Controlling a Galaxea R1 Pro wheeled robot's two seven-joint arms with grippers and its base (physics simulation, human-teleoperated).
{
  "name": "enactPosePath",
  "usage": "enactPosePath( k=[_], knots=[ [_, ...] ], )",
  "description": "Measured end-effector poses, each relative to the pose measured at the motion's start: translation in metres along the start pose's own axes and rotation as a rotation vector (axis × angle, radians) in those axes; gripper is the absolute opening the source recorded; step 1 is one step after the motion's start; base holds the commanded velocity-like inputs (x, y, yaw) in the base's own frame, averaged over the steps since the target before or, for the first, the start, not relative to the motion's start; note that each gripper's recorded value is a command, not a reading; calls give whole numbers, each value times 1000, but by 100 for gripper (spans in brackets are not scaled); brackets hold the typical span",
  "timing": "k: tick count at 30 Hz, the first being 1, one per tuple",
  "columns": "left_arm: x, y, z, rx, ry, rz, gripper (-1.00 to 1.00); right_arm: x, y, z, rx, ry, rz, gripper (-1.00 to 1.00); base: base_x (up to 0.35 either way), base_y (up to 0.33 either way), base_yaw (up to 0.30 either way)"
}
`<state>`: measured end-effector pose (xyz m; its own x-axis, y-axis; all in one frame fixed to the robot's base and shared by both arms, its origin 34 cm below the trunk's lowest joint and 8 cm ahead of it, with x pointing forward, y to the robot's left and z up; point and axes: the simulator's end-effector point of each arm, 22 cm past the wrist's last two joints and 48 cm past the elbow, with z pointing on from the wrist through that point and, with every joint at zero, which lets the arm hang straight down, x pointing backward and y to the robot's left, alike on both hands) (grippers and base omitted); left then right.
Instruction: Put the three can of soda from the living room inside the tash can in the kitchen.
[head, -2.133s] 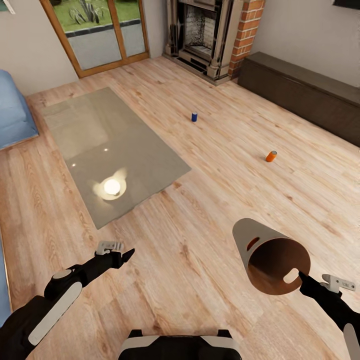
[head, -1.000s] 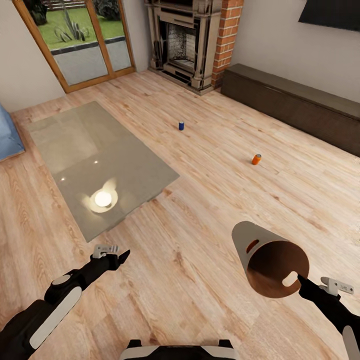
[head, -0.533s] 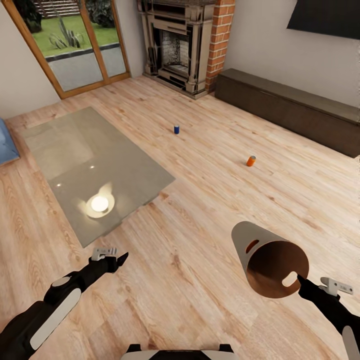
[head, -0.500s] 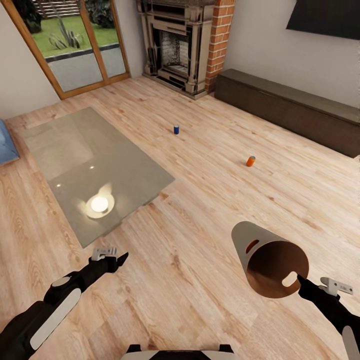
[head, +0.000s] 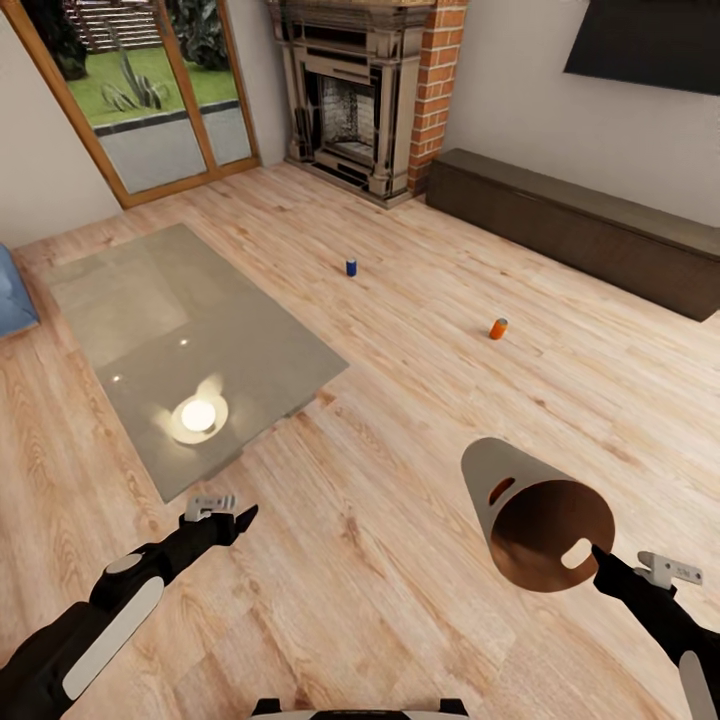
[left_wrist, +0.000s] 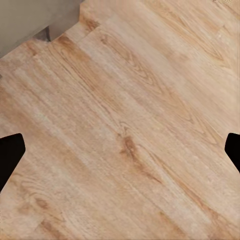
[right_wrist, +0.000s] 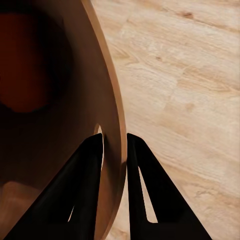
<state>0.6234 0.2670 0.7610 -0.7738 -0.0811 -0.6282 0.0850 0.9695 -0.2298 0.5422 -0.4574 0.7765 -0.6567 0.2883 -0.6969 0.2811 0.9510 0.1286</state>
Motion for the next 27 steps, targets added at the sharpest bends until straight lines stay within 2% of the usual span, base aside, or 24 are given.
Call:
enactPosePath(
  k=[7,16,27],
  knots=[
    [1,5,0,-11,-9,-4,100,-4,3,-1,-5,-8,-1,-100,40,-1,0],
    [-7,4,-2,-13,-38,-7,100,-6,3,-3,-7,-12,7,-100,270,-90,-84],
    [-15,4,-6,-15,-55,-5,100,-11,6,-5,-14,-23,8,-100,257,-198,-141]
  ],
)
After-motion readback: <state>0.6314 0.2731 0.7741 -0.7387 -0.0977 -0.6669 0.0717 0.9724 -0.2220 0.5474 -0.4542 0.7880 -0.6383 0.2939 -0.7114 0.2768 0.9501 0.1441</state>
